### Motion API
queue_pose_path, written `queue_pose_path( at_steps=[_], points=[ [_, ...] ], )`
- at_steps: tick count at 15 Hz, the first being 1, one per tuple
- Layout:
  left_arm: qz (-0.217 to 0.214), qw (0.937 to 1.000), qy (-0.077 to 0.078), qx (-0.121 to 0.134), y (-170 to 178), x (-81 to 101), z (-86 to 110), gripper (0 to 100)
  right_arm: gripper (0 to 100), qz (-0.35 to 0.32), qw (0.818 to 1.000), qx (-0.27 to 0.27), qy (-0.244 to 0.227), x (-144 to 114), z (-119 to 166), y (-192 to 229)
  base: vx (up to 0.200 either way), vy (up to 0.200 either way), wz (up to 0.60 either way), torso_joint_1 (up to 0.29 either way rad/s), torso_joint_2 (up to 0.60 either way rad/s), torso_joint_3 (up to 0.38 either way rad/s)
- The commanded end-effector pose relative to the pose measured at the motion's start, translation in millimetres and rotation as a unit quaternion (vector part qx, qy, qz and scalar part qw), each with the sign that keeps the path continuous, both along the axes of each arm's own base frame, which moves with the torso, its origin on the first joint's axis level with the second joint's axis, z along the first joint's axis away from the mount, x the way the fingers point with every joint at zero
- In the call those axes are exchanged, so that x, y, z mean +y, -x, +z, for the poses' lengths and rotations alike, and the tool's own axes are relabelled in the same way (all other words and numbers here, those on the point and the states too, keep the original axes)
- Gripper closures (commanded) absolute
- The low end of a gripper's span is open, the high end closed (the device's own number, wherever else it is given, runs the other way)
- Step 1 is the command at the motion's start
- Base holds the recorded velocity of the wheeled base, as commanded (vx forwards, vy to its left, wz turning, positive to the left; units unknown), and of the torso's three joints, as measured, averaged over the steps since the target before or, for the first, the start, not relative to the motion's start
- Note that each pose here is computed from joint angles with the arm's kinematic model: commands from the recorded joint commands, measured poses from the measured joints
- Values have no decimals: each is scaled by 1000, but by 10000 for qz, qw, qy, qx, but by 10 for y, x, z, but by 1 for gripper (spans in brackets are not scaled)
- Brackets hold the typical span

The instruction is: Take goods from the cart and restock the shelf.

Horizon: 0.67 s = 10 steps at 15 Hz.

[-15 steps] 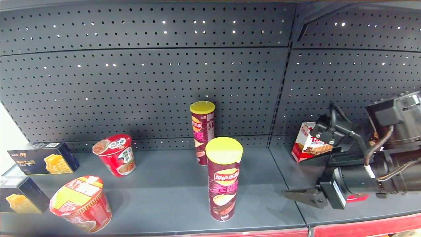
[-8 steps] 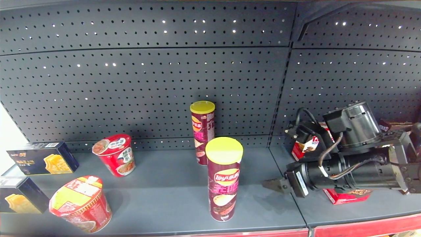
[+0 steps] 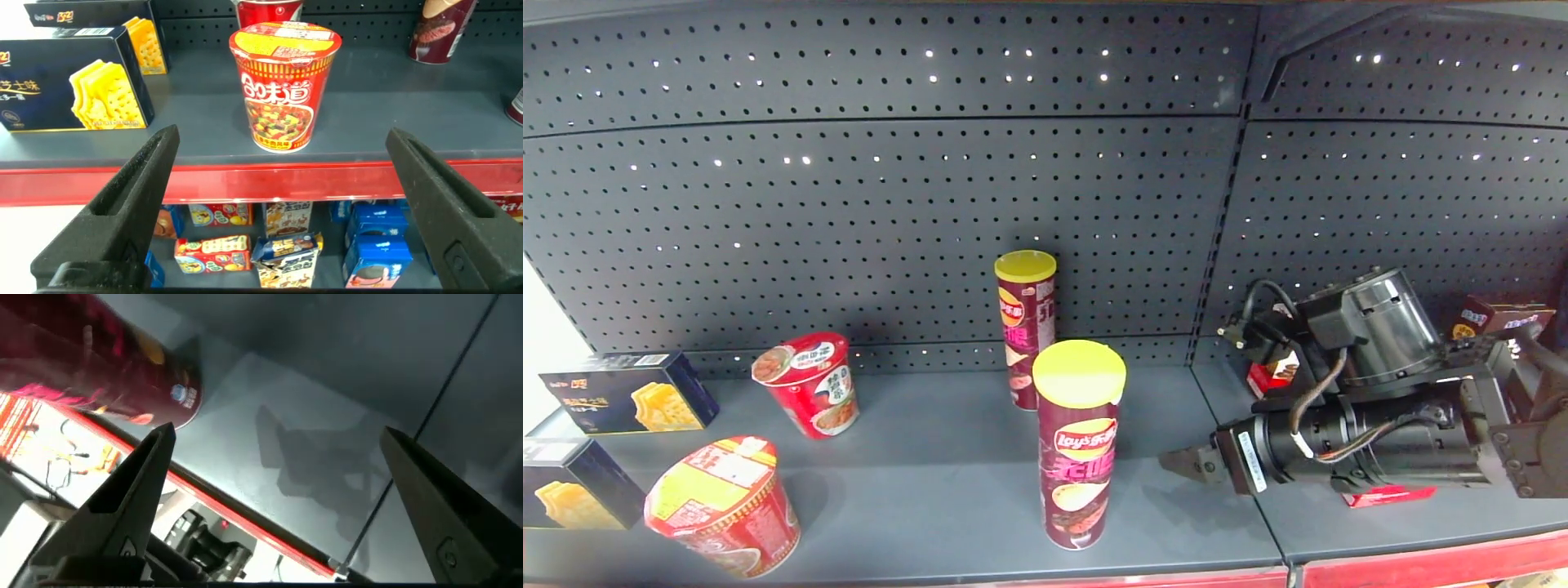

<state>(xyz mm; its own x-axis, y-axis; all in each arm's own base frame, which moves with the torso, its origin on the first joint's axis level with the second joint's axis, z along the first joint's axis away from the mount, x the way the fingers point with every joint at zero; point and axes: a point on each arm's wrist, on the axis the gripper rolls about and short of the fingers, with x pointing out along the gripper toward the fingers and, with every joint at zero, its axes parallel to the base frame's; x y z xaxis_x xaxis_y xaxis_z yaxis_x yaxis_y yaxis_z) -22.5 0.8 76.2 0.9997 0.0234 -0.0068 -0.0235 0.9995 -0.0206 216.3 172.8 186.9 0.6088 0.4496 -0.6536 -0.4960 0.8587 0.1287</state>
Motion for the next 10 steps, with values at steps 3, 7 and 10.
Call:
queue_pose_path(
  at_steps=[3,7,10],
  points=[
    [-2,10000,3,12,-2,0,0,0,0,35,9999,109,-15,112,-54,10,0,0,0,0,0,0],
    [-2,10000,3,12,-2,0,0,0,0,-3,9998,182,-40,243,-97,-42,0,0,0,0,0,0],
    [6,10000,3,4,0,0,-1,0,0,39,9999,131,-53,348,-85,-78,0,0,0,0,0,0]
  ],
)
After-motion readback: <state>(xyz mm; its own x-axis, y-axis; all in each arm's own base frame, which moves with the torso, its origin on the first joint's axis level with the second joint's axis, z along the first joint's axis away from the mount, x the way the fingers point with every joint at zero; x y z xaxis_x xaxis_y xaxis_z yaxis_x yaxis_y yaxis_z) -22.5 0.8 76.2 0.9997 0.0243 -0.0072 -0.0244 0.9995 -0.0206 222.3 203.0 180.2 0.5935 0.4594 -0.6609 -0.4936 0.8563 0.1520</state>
